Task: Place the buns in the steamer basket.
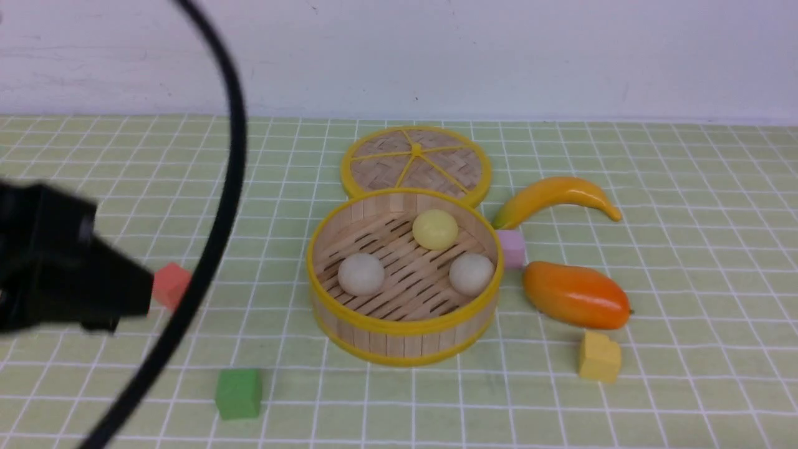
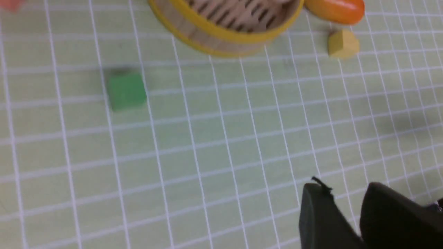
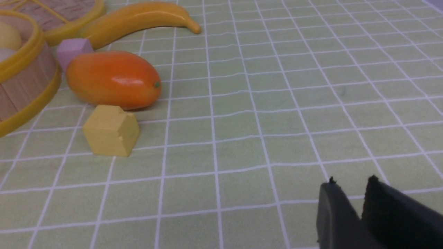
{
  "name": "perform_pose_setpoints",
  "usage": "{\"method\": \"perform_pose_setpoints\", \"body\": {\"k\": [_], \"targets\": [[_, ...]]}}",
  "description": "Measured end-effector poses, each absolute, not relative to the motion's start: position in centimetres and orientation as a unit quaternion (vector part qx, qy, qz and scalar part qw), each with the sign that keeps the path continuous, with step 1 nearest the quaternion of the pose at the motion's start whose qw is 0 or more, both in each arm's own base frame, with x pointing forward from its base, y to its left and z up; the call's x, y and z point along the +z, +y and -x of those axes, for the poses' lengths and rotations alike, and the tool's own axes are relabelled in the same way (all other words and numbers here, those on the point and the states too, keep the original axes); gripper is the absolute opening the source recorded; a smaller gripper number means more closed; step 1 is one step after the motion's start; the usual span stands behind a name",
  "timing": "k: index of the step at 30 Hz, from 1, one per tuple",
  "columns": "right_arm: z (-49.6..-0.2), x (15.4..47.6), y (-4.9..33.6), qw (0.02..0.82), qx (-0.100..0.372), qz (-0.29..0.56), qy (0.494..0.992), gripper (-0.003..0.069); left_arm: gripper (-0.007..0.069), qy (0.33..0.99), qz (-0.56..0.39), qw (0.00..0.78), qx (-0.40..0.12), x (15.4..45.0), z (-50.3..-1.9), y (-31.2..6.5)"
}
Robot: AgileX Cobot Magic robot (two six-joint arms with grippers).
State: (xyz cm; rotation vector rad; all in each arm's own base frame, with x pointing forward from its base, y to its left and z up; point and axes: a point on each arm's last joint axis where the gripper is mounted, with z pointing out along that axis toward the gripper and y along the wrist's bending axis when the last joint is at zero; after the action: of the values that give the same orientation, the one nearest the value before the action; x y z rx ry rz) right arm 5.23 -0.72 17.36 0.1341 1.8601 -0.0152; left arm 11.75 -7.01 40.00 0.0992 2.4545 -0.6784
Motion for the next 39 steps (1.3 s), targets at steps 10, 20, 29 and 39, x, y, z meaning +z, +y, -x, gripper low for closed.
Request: {"method": "perform_pose_setpoints", "body": {"k": [10,20,29,39], "targets": [[-5.2,17.4,-0.7,0.596,-0.007,-0.058,0.801,0.0142,-0.0013,0.909,-0.017,0.306,-0.282,33.1,-6.8,-5.4],[-5.2,17.4,-0.7,0.596,-0.007,-0.058,0.801,0.0155,-0.0013,0.901,-0.007,0.313,-0.3,33.2,-6.6,-5.5],[-5.2,17.4,-0.7,0.596,-0.007,-0.058,0.801,0.016,-0.0013,0.901,-0.007,0.313,-0.299,33.2,-6.6,-5.5],[-5.2,17.4,-0.7,0.596,-0.007,-0.058,0.801,0.0171,-0.0013,0.832,0.06,0.508,-0.217,31.0,-6.7,-2.4]]}}
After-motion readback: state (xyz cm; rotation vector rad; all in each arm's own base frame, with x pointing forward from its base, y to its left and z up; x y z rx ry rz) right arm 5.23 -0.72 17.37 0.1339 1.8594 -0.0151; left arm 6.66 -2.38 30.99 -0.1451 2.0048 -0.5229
